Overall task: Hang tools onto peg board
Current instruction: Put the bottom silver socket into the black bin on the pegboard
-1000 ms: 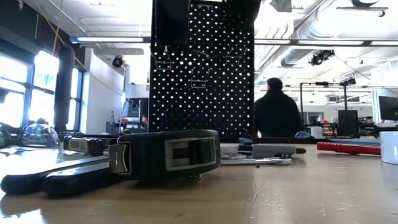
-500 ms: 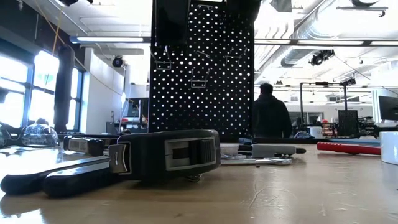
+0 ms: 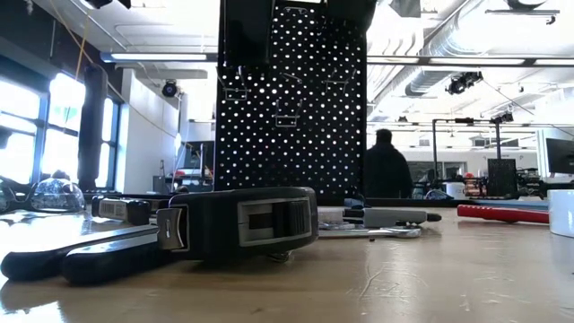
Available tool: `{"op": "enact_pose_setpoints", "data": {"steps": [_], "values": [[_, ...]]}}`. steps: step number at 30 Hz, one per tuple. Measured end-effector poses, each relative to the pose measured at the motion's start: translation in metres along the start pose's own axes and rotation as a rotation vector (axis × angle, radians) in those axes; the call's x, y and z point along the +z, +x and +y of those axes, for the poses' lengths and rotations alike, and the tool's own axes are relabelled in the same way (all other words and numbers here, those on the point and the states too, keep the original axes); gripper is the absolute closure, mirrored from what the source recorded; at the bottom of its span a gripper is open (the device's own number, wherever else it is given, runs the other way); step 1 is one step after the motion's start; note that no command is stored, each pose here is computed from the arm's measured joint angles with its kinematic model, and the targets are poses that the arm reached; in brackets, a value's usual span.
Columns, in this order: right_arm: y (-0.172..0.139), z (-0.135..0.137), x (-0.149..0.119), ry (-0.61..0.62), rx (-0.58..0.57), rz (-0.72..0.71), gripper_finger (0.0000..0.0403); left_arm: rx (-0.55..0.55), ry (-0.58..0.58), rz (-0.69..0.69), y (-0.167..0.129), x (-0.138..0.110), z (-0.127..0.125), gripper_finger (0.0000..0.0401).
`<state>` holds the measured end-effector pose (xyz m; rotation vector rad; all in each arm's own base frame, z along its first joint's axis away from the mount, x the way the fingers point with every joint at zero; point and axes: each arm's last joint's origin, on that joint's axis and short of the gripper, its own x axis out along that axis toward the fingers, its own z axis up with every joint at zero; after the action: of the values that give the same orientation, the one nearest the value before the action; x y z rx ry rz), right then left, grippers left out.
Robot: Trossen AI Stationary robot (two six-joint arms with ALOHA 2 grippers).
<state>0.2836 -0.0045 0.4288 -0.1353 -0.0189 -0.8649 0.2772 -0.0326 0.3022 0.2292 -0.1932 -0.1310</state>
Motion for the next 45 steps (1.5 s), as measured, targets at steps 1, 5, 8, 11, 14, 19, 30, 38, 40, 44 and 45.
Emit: {"op": "enact_pose_setpoints", "data": {"steps": [1, 5, 8, 11, 14, 19, 30, 38, 40, 44, 45], "values": [[0.003, -0.002, -0.002, 0.005, -0.01, 0.014, 0.0291, 0.0, 0.0, 0.002, 0.0, 0.0, 0.0, 0.0208], [0.012, -0.01, -0.009, 0.038, -0.045, 0.056, 0.0291, -0.002, -0.006, 0.009, 0.0, -0.001, 0.0, 0.0208], [0.017, -0.014, -0.013, 0.058, -0.068, 0.079, 0.0291, -0.004, -0.009, 0.018, 0.0, -0.002, 0.0, 0.0208], [0.02, -0.017, -0.016, 0.071, -0.084, 0.092, 0.0291, -0.007, -0.01, 0.029, 0.0, -0.003, -0.001, 0.0208], [0.023, -0.018, -0.019, 0.075, -0.094, 0.106, 0.0291, -0.008, -0.01, 0.033, 0.0, -0.003, -0.001, 0.0208], [0.029, -0.02, -0.026, 0.082, -0.108, 0.142, 0.0291, -0.01, -0.01, 0.037, 0.0, -0.004, -0.001, 0.0208], [0.033, -0.024, -0.032, 0.104, -0.123, 0.176, 0.0291, -0.013, -0.01, 0.044, 0.0, -0.004, -0.001, 0.0208], [0.033, -0.024, -0.033, 0.114, -0.13, 0.18, 0.0277, -0.012, -0.011, 0.044, 0.0, -0.004, -0.001, 0.0208], [0.033, -0.024, -0.033, 0.112, -0.133, 0.181, 0.0276, -0.012, -0.013, 0.044, 0.0, -0.004, -0.001, 0.0208], [0.033, -0.024, -0.033, 0.106, -0.132, 0.182, 0.0277, -0.012, -0.018, 0.044, 0.0, -0.004, -0.001, 0.0208], [0.033, -0.024, -0.033, 0.104, -0.132, 0.182, 0.0276, -0.012, -0.018, 0.043, 0.0, -0.004, -0.001, 0.0208]]}}
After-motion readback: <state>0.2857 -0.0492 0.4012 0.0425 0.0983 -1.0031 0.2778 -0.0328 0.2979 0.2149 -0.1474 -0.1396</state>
